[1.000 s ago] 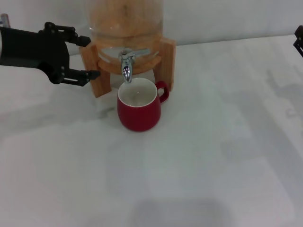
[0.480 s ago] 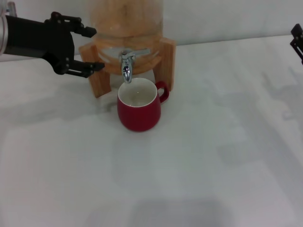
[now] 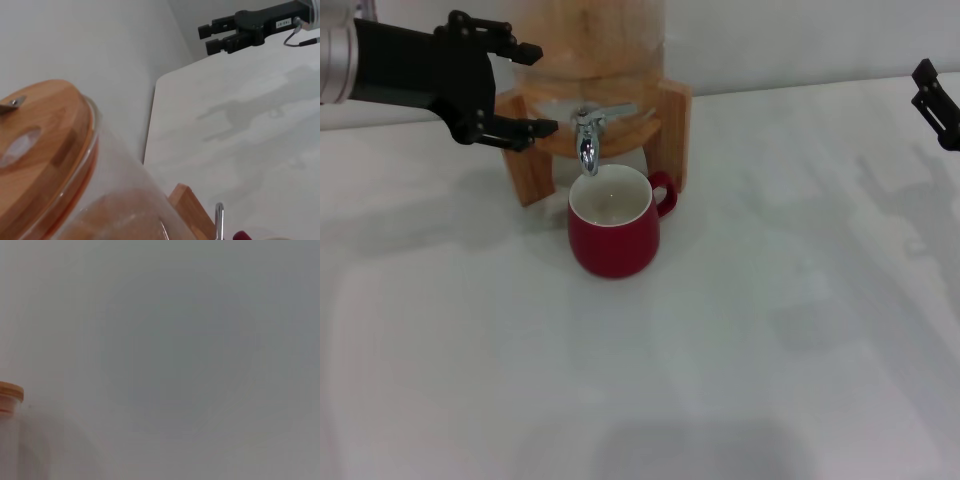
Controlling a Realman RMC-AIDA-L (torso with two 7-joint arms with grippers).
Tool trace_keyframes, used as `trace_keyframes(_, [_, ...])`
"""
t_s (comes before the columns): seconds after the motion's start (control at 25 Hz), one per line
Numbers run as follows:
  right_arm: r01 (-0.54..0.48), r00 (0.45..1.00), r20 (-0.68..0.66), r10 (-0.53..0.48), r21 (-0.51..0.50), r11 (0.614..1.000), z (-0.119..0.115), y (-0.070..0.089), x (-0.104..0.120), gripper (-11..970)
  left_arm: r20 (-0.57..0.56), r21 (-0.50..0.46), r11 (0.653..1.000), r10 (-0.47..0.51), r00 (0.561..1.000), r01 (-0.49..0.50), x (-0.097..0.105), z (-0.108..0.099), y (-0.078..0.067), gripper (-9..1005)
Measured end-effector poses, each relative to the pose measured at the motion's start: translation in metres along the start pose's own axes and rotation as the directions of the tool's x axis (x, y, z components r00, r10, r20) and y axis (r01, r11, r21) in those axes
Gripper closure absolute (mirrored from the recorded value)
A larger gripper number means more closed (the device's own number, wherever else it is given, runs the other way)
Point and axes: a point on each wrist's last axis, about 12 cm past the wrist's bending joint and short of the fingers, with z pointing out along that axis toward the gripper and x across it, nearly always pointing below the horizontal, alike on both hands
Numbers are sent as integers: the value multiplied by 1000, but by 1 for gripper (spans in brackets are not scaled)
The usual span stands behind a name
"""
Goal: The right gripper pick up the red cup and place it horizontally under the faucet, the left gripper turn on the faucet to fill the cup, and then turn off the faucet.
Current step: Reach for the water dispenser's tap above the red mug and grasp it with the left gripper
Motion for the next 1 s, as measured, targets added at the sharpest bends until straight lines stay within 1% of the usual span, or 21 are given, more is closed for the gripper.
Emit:
trace_keyframes(0.16, [0,1000,1,0,-4,1000,1,1,0,131,6,9,1000,9,1000,-9,-3,5,-1,226])
trace_keyframes(0.52, [-2,1000,-7,2,-28,1000,0,5,1,131,9,53,998,33,999,-33,-5,22,-10,226])
trace_keyframes(1.0, [-2,1000,-4,2,-41,999,0,7,1,130,10,36,997,74,997,-74,-6,28,-8,226])
